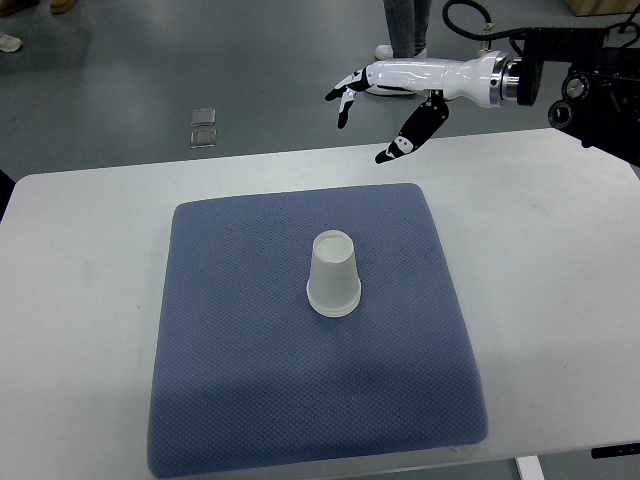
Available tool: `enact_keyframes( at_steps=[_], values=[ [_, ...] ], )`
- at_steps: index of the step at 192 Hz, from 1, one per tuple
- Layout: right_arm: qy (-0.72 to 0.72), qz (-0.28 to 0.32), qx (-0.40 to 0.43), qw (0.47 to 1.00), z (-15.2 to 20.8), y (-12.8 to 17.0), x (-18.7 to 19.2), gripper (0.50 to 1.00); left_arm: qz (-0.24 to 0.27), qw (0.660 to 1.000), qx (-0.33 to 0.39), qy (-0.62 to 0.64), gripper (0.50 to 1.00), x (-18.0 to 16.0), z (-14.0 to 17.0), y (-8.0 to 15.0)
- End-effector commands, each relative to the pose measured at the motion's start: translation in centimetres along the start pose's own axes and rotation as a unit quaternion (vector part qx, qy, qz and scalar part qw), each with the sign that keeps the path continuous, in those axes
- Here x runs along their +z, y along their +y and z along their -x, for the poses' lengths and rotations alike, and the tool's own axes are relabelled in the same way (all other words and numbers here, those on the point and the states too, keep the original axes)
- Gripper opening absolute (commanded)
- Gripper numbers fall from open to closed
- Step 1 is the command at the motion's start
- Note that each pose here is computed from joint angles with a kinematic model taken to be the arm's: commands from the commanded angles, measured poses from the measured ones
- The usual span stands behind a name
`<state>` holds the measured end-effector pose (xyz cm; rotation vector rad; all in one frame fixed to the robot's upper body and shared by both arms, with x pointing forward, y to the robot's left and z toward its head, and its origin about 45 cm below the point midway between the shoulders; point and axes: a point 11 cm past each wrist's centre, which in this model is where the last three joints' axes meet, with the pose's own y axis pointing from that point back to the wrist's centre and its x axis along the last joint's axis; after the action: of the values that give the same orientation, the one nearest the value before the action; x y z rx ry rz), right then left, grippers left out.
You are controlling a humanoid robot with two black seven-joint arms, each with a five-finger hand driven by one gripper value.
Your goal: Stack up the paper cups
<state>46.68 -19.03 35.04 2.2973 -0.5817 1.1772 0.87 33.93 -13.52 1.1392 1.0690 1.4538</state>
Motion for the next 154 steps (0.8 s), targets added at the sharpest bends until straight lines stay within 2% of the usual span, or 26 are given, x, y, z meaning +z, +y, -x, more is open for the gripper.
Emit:
enact_keyframes(
  at_steps=[1, 45, 72, 105, 130, 154],
  values=[
    [-0.066, 0.009, 0.054, 0.996, -1.0, 0.6, 1.6, 0.905, 0.000, 1.000, 0.000, 0.000, 1.000, 0.0, 0.0, 0.0],
    [-0.263, 0.018, 0.188, 0.946, -1.9, 1.3, 4.1, 0.905, 0.000, 1.000, 0.000, 0.000, 1.000, 0.0, 0.0, 0.0],
    [-0.381, 0.021, 0.273, 0.883, -2.0, 2.0, 5.7, 0.905, 0.000, 1.000, 0.000, 0.000, 1.000, 0.0, 0.0, 0.0],
    [-0.508, 0.041, 0.334, 0.793, 1.2, 2.4, 8.4, 0.905, 0.000, 1.000, 0.000, 0.000, 1.000, 0.0, 0.0, 0.0],
    [-0.570, 0.075, 0.374, 0.728, 4.4, 2.9, 10.5, 0.905, 0.000, 1.000, 0.000, 0.000, 1.000, 0.0, 0.0, 0.0],
    [-0.611, 0.081, 0.405, 0.675, 6.2, 4.0, 12.1, 0.905, 0.000, 1.000, 0.000, 0.000, 1.000, 0.0, 0.0, 0.0]
  ],
)
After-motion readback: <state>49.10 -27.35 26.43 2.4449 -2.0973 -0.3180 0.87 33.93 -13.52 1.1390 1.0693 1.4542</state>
